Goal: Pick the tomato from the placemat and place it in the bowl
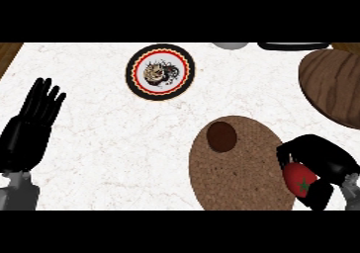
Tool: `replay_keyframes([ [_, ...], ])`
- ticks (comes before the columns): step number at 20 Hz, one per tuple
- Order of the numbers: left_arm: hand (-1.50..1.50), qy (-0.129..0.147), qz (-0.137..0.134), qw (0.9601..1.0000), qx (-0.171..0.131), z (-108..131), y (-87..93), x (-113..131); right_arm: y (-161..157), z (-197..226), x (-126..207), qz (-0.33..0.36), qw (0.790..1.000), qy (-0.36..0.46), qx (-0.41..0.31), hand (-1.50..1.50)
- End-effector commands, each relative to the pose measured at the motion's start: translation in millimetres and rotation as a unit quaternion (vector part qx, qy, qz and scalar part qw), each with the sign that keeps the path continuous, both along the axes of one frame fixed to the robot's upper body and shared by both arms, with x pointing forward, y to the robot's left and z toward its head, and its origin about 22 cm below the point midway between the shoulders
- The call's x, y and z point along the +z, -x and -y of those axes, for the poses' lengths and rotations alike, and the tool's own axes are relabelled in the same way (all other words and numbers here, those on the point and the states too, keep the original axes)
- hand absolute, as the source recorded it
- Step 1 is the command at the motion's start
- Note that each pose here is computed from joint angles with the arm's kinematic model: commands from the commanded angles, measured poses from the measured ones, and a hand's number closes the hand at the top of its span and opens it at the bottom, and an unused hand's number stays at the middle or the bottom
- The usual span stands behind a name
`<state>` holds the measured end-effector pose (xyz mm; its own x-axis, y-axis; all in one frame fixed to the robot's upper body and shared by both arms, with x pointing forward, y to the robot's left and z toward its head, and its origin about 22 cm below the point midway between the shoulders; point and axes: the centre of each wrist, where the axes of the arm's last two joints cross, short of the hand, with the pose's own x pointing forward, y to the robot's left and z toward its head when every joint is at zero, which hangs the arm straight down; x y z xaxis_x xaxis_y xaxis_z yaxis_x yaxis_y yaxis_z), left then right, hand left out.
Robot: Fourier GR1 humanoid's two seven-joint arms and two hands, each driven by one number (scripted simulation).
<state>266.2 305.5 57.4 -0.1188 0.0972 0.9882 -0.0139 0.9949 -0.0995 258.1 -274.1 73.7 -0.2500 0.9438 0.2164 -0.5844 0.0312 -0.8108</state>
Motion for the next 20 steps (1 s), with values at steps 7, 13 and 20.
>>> replay_keyframes([
  [7, 0.0, -0.002, -0.003, 1.0, -0.002, 7, 2.3, -16, 19, 123, 41, 0.189, 0.981, -0.047, 0.027, 1.5],
  [13, 0.0, -0.007, 0.0, 1.0, -0.002, 7, 2.5, 4, 22, 152, 106, 0.289, 0.954, -0.056, -0.06, 1.5],
  [20, 0.0, -0.005, 0.008, 0.9997, -0.022, 5, -8.5, 8, 10, 188, 154, 0.33, 0.929, -0.077, -0.15, 1.5],
])
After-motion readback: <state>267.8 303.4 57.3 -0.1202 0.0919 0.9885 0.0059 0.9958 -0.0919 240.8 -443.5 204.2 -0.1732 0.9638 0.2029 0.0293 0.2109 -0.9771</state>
